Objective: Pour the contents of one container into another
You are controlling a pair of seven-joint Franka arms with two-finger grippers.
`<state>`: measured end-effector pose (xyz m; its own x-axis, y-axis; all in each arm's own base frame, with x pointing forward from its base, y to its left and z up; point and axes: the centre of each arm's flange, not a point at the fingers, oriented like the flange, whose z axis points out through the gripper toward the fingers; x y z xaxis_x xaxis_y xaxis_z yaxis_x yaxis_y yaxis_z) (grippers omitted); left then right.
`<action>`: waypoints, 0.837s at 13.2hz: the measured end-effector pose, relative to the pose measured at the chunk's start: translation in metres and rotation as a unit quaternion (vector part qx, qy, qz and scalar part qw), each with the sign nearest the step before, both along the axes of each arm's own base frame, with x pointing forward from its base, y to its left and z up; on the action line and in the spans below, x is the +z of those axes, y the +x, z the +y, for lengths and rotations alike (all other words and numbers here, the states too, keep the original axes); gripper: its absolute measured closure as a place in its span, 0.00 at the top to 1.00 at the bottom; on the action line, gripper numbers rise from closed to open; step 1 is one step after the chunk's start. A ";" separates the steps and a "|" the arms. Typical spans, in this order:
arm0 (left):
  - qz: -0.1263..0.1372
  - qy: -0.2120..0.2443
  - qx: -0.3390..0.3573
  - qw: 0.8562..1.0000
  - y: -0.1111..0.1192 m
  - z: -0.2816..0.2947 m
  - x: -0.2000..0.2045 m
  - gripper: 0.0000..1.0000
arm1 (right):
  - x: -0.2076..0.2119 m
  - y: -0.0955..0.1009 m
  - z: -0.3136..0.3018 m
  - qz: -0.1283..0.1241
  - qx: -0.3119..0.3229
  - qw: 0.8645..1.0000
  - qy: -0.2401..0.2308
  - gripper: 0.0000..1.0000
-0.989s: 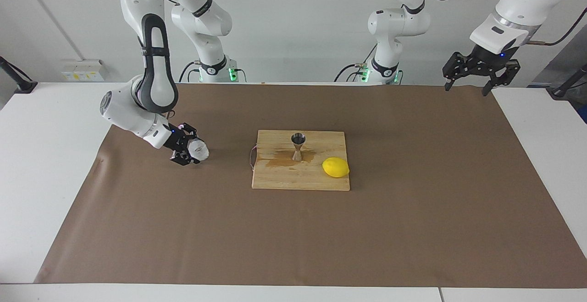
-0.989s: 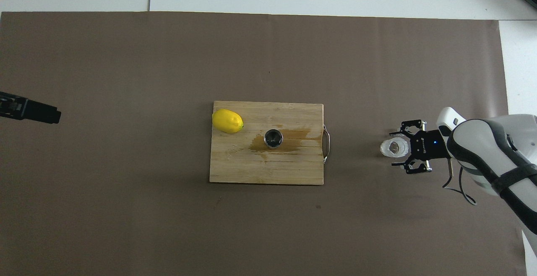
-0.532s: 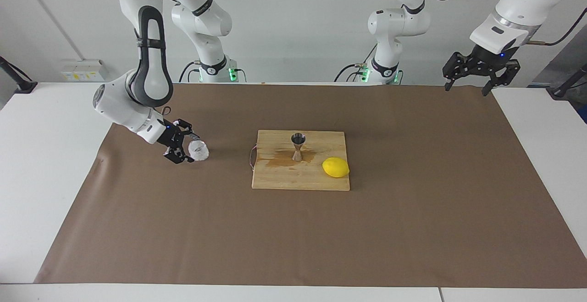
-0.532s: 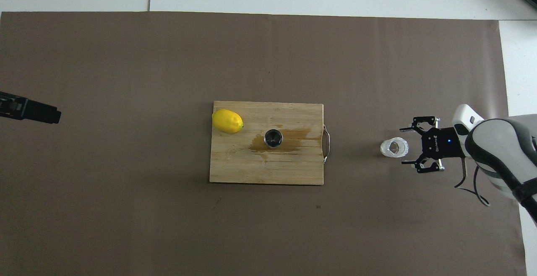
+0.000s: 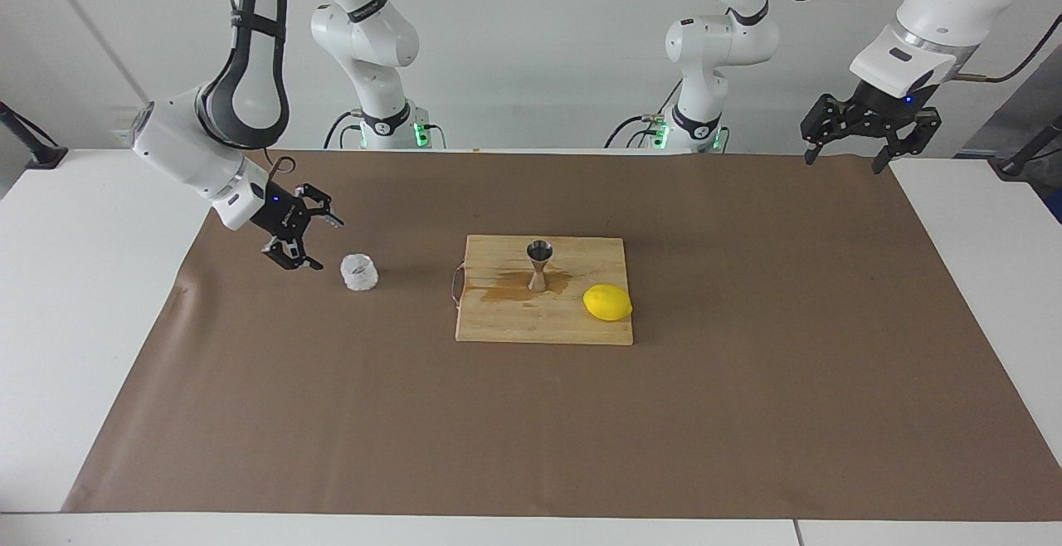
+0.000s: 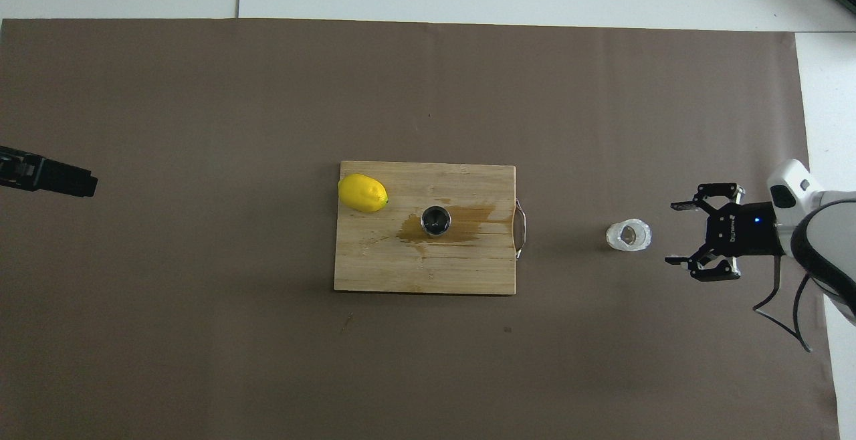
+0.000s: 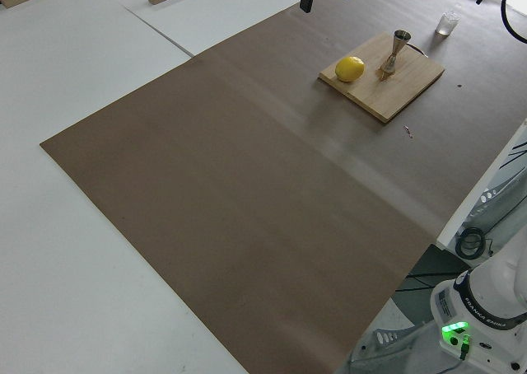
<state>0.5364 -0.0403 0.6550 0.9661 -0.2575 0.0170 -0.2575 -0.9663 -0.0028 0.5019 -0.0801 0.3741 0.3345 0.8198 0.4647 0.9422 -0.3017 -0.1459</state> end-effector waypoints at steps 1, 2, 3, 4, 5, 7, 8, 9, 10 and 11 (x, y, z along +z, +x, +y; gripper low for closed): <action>0.000 0.000 0.000 1.000 0.000 0.000 0.000 1.00 | 0.009 0.001 0.009 0.015 -0.021 1.000 -0.014 1.00; 0.000 0.000 0.000 1.000 0.000 0.000 0.000 1.00 | 0.019 0.003 0.021 0.027 -0.042 0.998 -0.030 1.00; 0.000 0.000 0.000 1.000 0.000 0.000 0.000 1.00 | 0.032 0.005 0.035 0.040 -0.067 0.996 -0.051 1.00; 0.000 0.000 0.000 1.000 0.000 0.000 0.000 1.00 | 0.045 0.008 0.049 0.047 -0.090 0.992 -0.071 1.00; 0.000 0.000 0.000 1.000 0.000 0.000 0.000 1.00 | 0.059 0.013 0.061 0.053 -0.117 0.987 -0.095 1.00; 0.000 0.000 0.000 1.000 0.000 0.000 0.000 1.00 | 0.086 0.023 0.082 0.058 -0.176 0.973 -0.141 1.00; 0.000 0.000 0.000 1.000 0.000 0.000 0.000 1.00 | 0.099 0.027 0.094 0.063 -0.209 0.962 -0.163 1.00; 0.000 0.000 0.000 1.000 0.000 0.000 0.000 1.00 | 0.114 0.029 0.110 0.071 -0.243 0.950 -0.181 1.00; 0.000 0.000 0.000 1.000 0.000 0.000 0.000 1.00 | 0.127 0.031 0.125 0.076 -0.272 0.940 -0.192 1.00; -0.001 0.000 0.000 1.000 0.000 0.000 0.000 1.00 | 0.138 0.033 0.138 0.076 -0.299 0.930 -0.200 1.00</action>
